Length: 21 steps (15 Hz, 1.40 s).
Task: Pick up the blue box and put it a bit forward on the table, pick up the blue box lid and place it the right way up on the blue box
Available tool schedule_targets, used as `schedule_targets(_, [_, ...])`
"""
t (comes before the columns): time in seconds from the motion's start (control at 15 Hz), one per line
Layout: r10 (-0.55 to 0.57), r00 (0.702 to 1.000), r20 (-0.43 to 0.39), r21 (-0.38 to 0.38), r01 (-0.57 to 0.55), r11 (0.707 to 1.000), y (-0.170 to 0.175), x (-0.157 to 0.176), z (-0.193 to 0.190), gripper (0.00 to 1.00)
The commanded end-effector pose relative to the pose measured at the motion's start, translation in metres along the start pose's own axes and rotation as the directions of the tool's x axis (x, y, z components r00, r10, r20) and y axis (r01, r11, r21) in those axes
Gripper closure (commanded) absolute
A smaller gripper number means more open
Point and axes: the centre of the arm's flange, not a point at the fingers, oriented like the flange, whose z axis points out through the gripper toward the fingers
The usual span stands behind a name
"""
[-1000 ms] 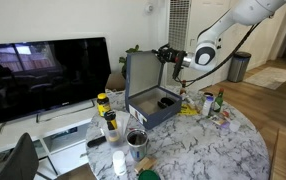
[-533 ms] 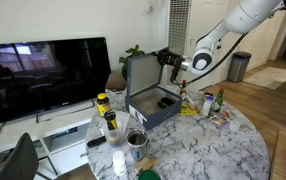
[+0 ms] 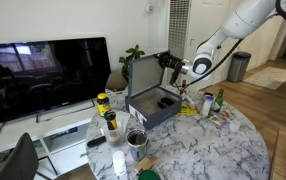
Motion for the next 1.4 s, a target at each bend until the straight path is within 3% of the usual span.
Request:
schedule_targets(0.0, [0.006,0.999,-0.054,0.052,-0.004,0.999,0.024,-0.008,-0.004,0.99])
schedule_targets(0.47, [-0.008,0.993,-0.12,0.082,0.018,0.996,0.032,-0.005,-0.02,0.99])
schedule_targets(1.33, [-0.039,0.999,-0.007,-0.082,0.038,0.996,0.012,-0.014,-0.037,0.99])
